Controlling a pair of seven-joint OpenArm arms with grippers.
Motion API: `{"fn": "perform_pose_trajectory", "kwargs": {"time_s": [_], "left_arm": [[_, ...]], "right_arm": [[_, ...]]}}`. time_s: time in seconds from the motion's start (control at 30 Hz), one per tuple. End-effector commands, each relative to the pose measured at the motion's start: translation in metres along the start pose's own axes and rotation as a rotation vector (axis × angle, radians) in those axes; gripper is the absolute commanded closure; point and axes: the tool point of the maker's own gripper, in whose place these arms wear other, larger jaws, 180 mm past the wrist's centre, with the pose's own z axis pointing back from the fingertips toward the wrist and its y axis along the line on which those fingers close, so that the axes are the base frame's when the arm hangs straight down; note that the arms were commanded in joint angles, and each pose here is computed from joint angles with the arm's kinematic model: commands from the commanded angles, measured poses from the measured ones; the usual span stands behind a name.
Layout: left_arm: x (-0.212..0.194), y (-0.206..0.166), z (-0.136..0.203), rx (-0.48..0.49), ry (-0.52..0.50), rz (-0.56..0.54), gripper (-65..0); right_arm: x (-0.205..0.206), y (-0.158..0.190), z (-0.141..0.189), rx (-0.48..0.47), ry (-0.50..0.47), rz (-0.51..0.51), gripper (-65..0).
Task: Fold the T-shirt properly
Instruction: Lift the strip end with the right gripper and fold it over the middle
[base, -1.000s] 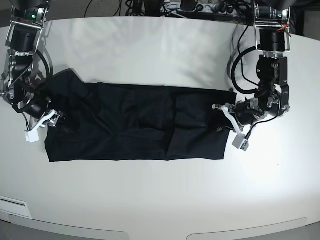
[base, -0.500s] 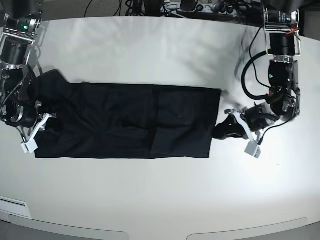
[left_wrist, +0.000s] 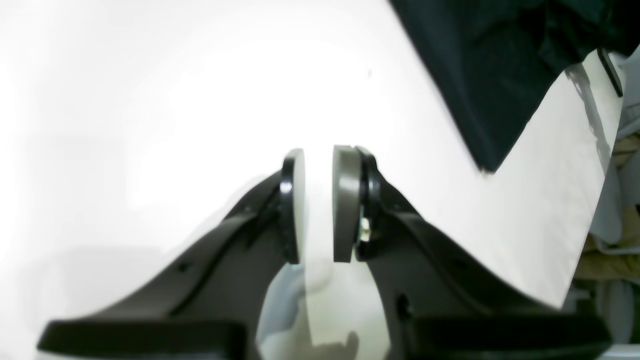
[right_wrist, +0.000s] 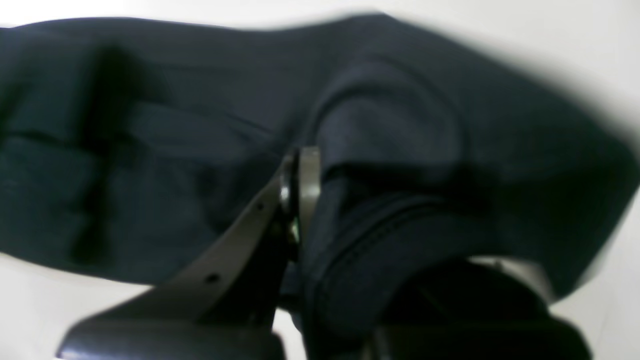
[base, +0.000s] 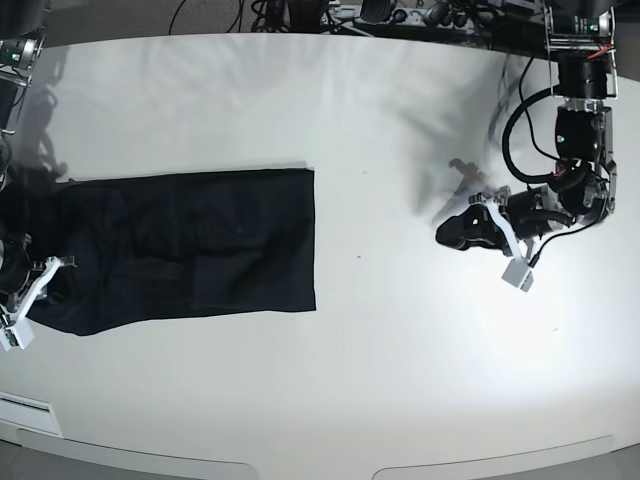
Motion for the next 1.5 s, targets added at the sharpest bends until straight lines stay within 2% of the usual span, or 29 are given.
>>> {"fn": "perform_pose_trajectory", "kwargs": {"time_s": [0.0, 0.17, 0.3, 0.7, 0.73, 0.77, 0.83, 0.87, 0.9, 1.0, 1.07, 1.2, 1.3, 1.33, 1.37, 1.4, 1.43, 1.47], "left_arm": [[0.019, -0.003, 0.006, -0.013, -0.053, -0.039, -12.1], [0.015, -0.003, 0.005, -0.012, -0.043, -0.043, -11.9], [0.015, -0.003, 0.005, -0.015, -0.045, -0.042, -11.9], [0.016, -0.011, -0.003, -0.042, -0.063, -0.03, -11.9], [0.016, -0.011, -0.003, -0.042, -0.063, -0.029, -11.9], [0.016, -0.011, -0.003, -0.042, -0.063, -0.03, -11.9], [0.017, -0.012, -0.003, -0.045, -0.067, -0.028, -11.9], [0.018, -0.013, -0.003, -0.048, -0.07, -0.028, -11.9], [0.018, -0.013, -0.003, -0.049, -0.072, -0.028, -11.9], [0.019, -0.014, -0.003, -0.055, -0.077, -0.024, -11.9], [0.02, -0.014, -0.003, -0.059, -0.081, -0.022, -11.9], [0.023, -0.017, -0.002, -0.075, -0.099, -0.014, -11.9], [0.026, -0.017, -0.002, -0.074, -0.114, -0.014, -11.9], [0.026, -0.017, -0.002, -0.075, -0.114, -0.014, -10.7], [0.026, -0.017, -0.002, -0.075, -0.113, -0.014, -6.7], [0.026, -0.017, -0.002, -0.075, -0.112, -0.014, -0.7], [0.025, -0.017, -0.002, -0.074, -0.11, -0.014, 0.0], [0.025, -0.017, -0.002, -0.074, -0.107, -0.015, 0.0]], "right_arm": [[0.026, 0.001, 0.013, -0.009, -0.083, 0.039, 0.0], [0.05, 0.062, 0.015, 0.159, -0.213, 0.063, 0.0], [0.052, 0.105, 0.004, 0.306, -0.266, 0.039, 0.0], [0.04, 0.193, -0.015, 0.542, -0.34, 0.005, 0.0], [0.039, 0.199, -0.015, 0.559, -0.35, -0.004, -2.0], [0.038, 0.206, -0.015, 0.581, -0.355, -0.013, -12.4], [0.036, 0.229, -0.014, 0.652, -0.359, -0.002, -37.3], [0.035, 0.244, -0.013, 0.693, -0.348, 0.019, -45.7], [0.032, 0.262, -0.012, 0.743, -0.336, 0.058, -48.6], [0.018, 0.318, -0.002, 0.906, -0.295, 0.214, -48.4], [0.007, 0.346, 0.0, 0.967, -0.249, 0.293, -48.4], [0.003, 0.376, 0.007, 1.032, -0.22, 0.406, -48.4], [0.02, 0.373, 0.006, 1.001, -0.25, 0.456, -47.2], [0.03, 0.369, 0.006, 0.98, -0.27, 0.467, -43.5], [0.04, 0.363, 0.006, 0.955, -0.292, 0.475, -35.1], [0.053, 0.356, 0.006, 0.927, -0.317, 0.481, -21.8], [0.065, 0.347, 0.006, 0.896, -0.343, 0.482, -5.9], [0.076, 0.337, 0.006, 0.86, -0.368, 0.476, 0.0]]}}
